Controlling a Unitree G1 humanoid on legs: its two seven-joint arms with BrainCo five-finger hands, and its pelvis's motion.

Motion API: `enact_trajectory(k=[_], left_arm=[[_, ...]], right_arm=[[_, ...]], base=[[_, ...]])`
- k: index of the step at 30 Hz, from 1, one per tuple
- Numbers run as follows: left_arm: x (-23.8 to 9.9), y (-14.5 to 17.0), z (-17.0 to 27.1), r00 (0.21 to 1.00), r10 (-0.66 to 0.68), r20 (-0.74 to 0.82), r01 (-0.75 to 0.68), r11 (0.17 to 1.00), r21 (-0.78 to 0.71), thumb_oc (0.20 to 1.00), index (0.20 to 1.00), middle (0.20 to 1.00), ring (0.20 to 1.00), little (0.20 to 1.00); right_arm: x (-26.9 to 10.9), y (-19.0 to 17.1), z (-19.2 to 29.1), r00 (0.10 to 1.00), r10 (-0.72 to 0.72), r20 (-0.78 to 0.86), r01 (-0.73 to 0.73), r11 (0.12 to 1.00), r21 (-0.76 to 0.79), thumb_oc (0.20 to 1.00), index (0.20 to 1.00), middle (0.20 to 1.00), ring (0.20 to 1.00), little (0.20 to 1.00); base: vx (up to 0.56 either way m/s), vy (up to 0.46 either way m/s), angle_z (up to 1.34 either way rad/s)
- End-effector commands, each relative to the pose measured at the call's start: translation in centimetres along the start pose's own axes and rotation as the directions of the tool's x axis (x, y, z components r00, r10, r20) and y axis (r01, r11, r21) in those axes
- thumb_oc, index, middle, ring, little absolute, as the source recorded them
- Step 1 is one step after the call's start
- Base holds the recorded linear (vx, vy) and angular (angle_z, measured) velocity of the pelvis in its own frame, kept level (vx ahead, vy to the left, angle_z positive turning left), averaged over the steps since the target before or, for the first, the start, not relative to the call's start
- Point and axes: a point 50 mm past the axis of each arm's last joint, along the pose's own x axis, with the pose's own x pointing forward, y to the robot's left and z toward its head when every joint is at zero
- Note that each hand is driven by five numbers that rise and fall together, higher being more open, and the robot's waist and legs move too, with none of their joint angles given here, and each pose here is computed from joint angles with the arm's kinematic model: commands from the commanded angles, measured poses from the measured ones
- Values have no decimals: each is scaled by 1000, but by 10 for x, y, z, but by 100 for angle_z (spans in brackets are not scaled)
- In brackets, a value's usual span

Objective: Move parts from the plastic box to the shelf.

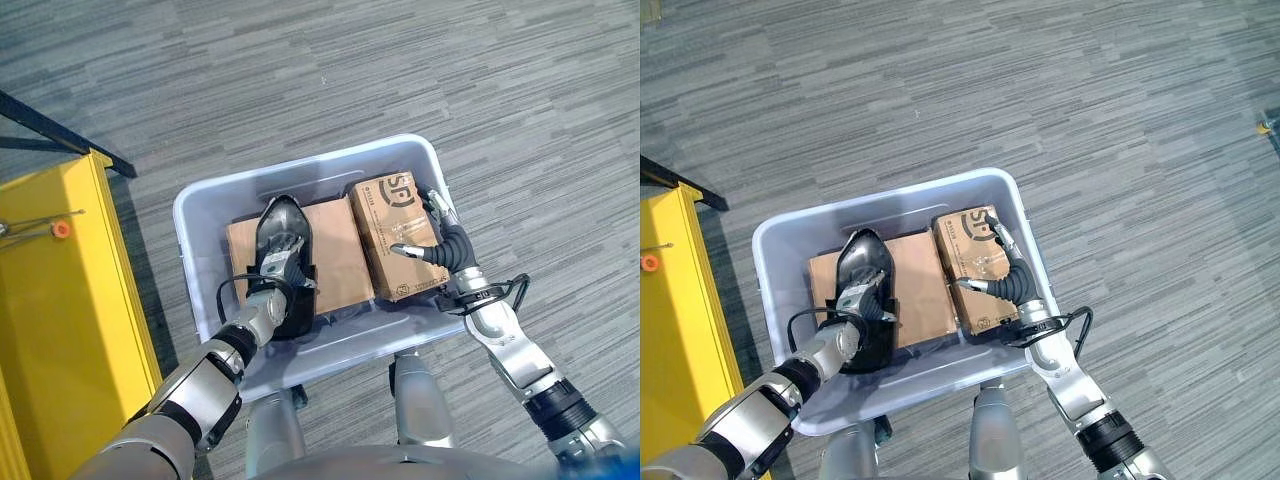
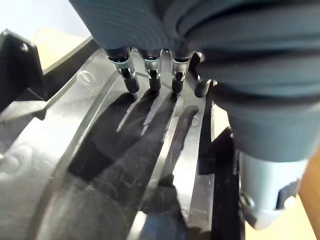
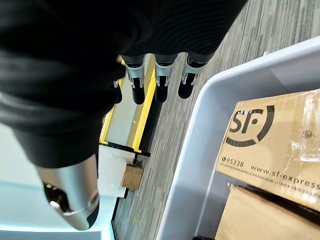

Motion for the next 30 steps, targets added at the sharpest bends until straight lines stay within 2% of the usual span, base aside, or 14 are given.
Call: enact_trajectory(k=[1,5,8,9,10,11,12,14,17,20,24,30], left_arm=[[-1,-12,9,995,-85,45,83,996,31,1000,1000,1000,1000,1000],[-1,-10,8,999,-50,20,51,996,-67,1000,1000,1000,1000,1000],[0,3,10,999,48,17,-43,971,-234,1000,1000,1000,1000,1000],[-1,40,30,953,229,199,-178,953,-243,1000,1000,1000,1000,1000],[-2,41,30,953,229,198,-179,954,-243,1000,1000,1000,1000,1000],[-8,55,30,923,316,220,-232,912,-338,1000,1000,1000,1000,1000],[-12,66,34,893,374,251,-273,892,-360,1000,1000,1000,1000,1000],[-17,71,32,880,402,253,-291,877,-383,1000,1000,1000,1000,1000],[-41,104,28,760,594,266,-424,762,-490,1000,1000,1000,1000,1000],[-48,104,25,744,625,238,-437,724,-535,1000,1000,1000,1000,1000],[-60,108,20,711,690,134,-460,601,-654,1000,1000,1000,1000,1000],[-64,96,13,726,686,42,-481,551,-682,1000,1000,1000,1000,1000]], right_arm=[[9,-24,22,989,-66,130,72,996,-43,1000,1000,1000,1000,1000],[6,-29,19,990,-86,115,94,994,-59,1000,1000,1000,1000,1000],[3,-32,19,987,-111,115,118,991,-56,1000,1000,1000,1000,1000],[3,-38,24,977,-154,149,160,987,-31,1000,1000,1000,1000,1000],[3,-38,24,977,-154,149,160,987,-30,1000,1000,1000,1000,1000],[2,-39,26,973,-156,171,167,985,-50,1000,1000,1000,1000,1000],[1,-40,27,970,-166,179,176,983,-44,1000,1000,1000,1000,1000],[1,-41,28,967,-171,187,183,982,-48,1000,1000,1000,1000,1000],[-3,-43,34,955,-186,233,207,976,-72,1000,1000,1000,1000,1000],[-4,-44,35,954,-186,237,209,975,-76,1000,1000,1000,1000,1000],[-9,-47,36,949,-211,236,233,970,-68,1000,1000,1000,1000,1000],[-12,-49,31,951,-234,203,250,966,-59,1000,1000,1000,1000,1000]], base=[[7,14,-18],[14,6,-6],[14,-4,0],[0,0,0],[0,0,0],[0,0,0],[0,0,0],[1,-5,2],[0,0,0],[10,0,8],[4,0,2],[0,0,0]])
